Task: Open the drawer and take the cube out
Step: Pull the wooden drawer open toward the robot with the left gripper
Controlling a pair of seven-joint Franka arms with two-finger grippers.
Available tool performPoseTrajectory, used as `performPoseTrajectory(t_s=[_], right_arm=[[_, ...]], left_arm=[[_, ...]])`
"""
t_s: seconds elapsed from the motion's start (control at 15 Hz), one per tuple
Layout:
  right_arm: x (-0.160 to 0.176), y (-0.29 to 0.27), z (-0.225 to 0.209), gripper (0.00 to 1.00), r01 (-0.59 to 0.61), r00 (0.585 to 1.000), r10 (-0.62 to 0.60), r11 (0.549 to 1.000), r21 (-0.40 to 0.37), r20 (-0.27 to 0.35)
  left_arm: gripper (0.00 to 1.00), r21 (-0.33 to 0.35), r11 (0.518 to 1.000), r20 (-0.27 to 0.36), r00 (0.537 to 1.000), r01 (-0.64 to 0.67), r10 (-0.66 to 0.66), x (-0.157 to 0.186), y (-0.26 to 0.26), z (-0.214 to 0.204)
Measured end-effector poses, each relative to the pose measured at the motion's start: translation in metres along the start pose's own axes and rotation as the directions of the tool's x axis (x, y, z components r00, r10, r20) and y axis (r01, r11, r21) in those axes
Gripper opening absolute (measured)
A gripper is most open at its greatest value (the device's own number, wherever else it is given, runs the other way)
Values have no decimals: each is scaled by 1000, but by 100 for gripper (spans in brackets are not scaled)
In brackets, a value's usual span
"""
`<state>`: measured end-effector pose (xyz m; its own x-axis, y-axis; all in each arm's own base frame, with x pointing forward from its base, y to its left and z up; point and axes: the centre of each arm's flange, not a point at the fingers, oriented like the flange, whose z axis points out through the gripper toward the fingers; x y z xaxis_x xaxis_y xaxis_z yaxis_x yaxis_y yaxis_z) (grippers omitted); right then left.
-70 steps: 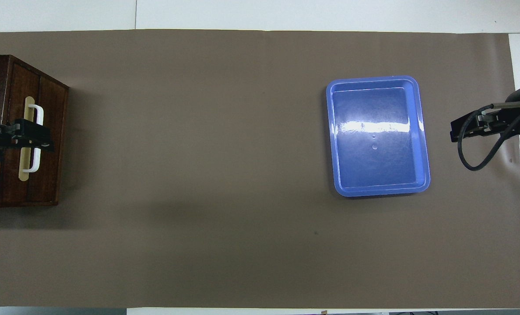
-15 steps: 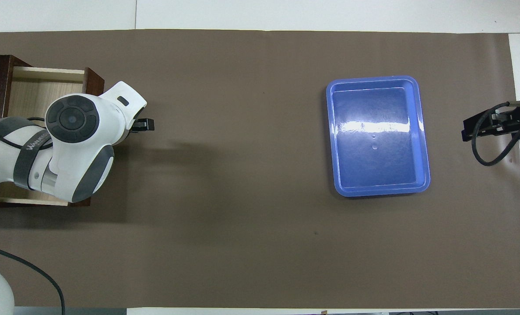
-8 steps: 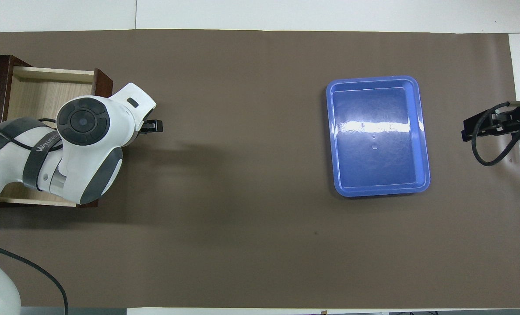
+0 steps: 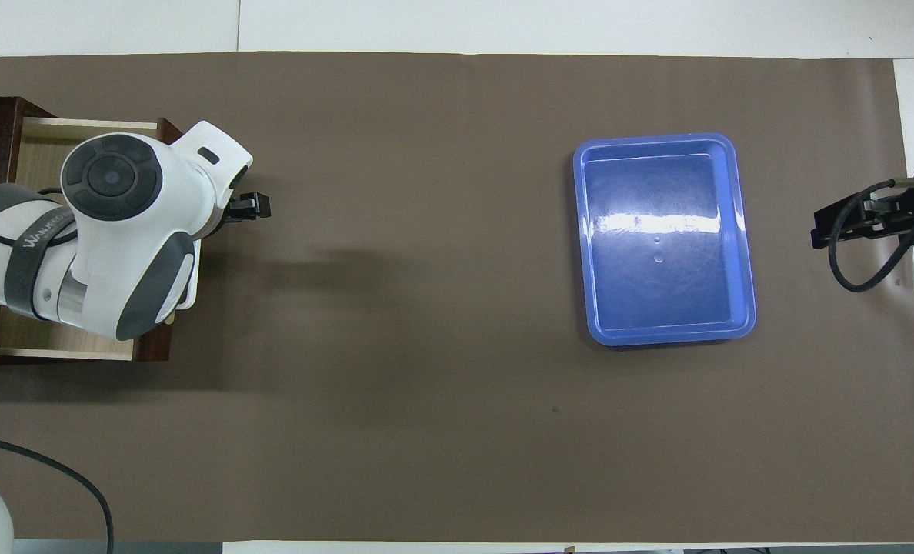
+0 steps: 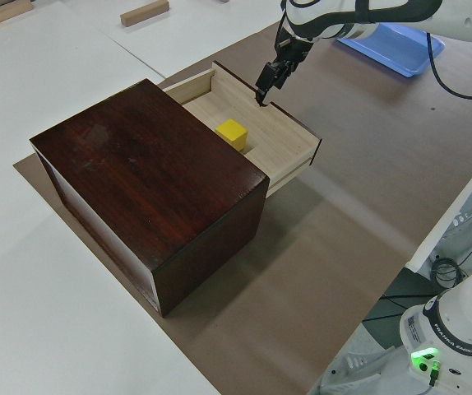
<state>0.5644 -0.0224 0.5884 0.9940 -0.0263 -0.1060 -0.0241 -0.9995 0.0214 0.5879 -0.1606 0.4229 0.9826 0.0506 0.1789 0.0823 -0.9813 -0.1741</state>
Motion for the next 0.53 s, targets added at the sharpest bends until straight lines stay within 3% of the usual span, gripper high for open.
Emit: performPoseTrajectory(t_s=[0.33, 0.53], right_arm=[[0, 0, 0, 100, 0, 1000, 0, 1000, 0, 0], [0, 0, 0, 100, 0, 1000, 0, 1000, 0, 0]], left_arm=[[100, 0, 1000, 21, 999, 28, -28, 6, -2, -10], [100, -34, 993, 87, 990, 114, -111, 24, -15, -51]])
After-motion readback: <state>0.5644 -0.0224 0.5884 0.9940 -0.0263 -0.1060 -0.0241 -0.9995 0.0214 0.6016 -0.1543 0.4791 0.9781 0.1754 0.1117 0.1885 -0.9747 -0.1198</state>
